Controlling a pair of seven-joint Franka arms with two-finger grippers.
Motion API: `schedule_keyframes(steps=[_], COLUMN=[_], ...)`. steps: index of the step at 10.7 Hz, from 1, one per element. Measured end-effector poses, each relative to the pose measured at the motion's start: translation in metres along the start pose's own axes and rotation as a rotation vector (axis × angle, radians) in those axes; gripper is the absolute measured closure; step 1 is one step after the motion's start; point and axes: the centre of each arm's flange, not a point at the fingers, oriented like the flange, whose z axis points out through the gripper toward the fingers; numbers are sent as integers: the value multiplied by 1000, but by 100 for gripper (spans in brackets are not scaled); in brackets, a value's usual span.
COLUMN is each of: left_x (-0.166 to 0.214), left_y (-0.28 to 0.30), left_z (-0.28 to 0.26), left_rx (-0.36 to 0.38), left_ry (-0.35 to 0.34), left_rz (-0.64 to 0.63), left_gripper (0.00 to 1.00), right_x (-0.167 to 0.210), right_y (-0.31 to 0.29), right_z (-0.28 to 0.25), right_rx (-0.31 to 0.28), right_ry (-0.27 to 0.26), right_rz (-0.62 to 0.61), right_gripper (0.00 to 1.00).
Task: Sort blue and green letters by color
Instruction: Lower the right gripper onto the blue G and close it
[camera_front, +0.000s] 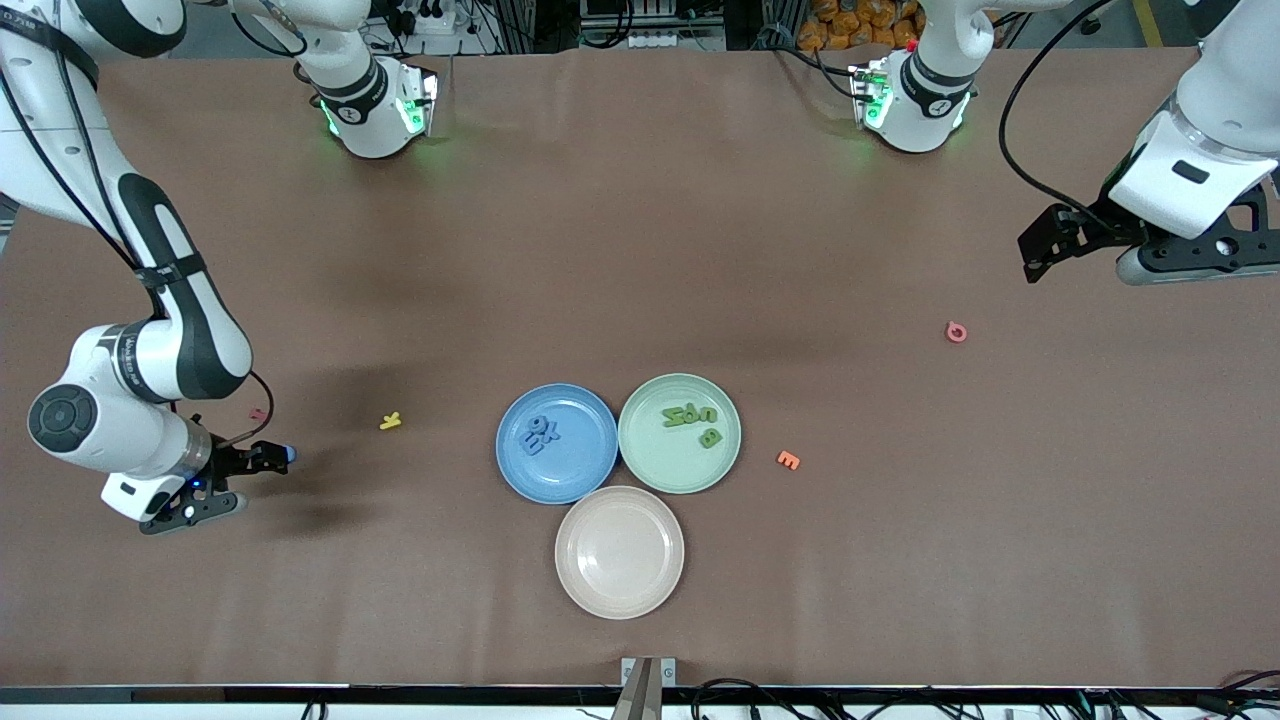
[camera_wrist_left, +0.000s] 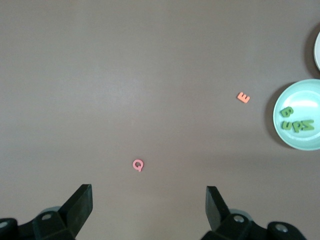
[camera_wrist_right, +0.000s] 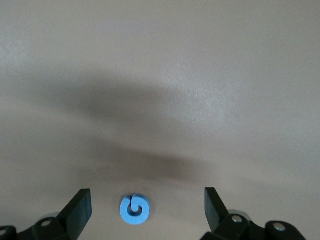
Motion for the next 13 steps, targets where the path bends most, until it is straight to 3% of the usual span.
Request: schedule_keyframes(steps=[4,7,13], left_x=[2,4,5], left_y=[-1,6,11], left_z=[-26,-22,-18], left_rx=[-16,-72,-74], left_ry=[-3,-21,-32], left_rz=[37,36,49], left_gripper=[0,0,0], right_x=[-29,-41,-54], right_y=[-11,-18,-31], right_z=[22,25,38], right_rx=[3,5,11], right_ry=[63,58,92], right_rz=[-6,-13,-24], right_gripper=[0,0,0])
